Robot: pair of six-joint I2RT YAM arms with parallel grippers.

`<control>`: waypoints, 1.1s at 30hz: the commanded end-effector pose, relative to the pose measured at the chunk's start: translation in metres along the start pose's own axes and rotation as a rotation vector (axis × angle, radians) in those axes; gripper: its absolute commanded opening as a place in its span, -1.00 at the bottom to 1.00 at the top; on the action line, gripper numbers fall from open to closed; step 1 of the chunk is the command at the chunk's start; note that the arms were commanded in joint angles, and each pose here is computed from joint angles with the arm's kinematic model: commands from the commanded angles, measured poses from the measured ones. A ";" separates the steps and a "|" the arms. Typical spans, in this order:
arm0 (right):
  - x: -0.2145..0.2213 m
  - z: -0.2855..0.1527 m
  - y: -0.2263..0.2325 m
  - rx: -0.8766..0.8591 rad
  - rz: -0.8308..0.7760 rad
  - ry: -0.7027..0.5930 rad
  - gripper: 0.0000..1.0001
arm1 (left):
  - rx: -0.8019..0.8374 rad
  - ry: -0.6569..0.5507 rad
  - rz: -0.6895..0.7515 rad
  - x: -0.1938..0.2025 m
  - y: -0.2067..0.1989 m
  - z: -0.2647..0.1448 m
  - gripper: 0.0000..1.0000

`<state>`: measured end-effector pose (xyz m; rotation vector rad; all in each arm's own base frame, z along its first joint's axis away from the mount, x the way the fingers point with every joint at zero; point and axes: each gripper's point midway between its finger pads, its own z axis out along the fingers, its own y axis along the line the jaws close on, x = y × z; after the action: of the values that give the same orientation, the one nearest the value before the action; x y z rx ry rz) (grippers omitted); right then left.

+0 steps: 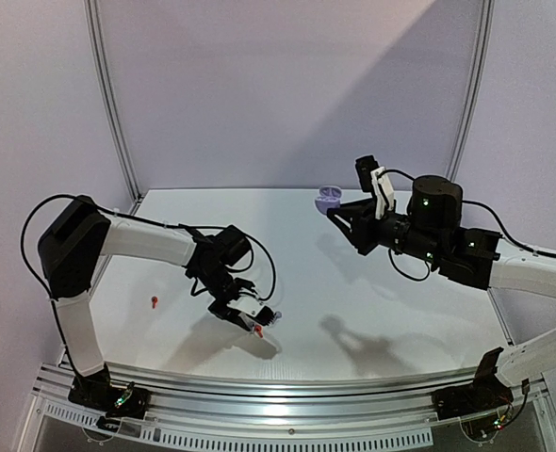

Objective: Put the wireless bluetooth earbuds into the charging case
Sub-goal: Move the earbuds to the corner of the board, then move the left earbud to the corner of the board.

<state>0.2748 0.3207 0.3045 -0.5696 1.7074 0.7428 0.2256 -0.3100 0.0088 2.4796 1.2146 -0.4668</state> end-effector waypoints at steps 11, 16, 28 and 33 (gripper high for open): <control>-0.017 0.015 0.006 -0.032 0.002 -0.029 -0.83 | -0.098 0.078 -0.243 0.037 -0.015 -0.106 -0.04; -0.020 0.026 0.015 -0.074 -0.012 -0.013 -0.84 | -0.148 0.183 -0.446 0.106 -0.054 -0.146 -0.12; -0.022 0.047 0.023 -0.111 -0.019 0.012 -0.84 | -0.183 0.332 -0.713 0.214 -0.121 -0.157 -0.25; -0.020 0.043 0.020 -0.092 -0.018 0.022 -0.84 | -0.140 0.338 -0.746 0.224 -0.129 -0.139 -0.34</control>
<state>0.2923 0.3697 0.3112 -0.6686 1.7022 0.8154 0.2739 -0.0243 0.0323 1.9503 2.1956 -0.1097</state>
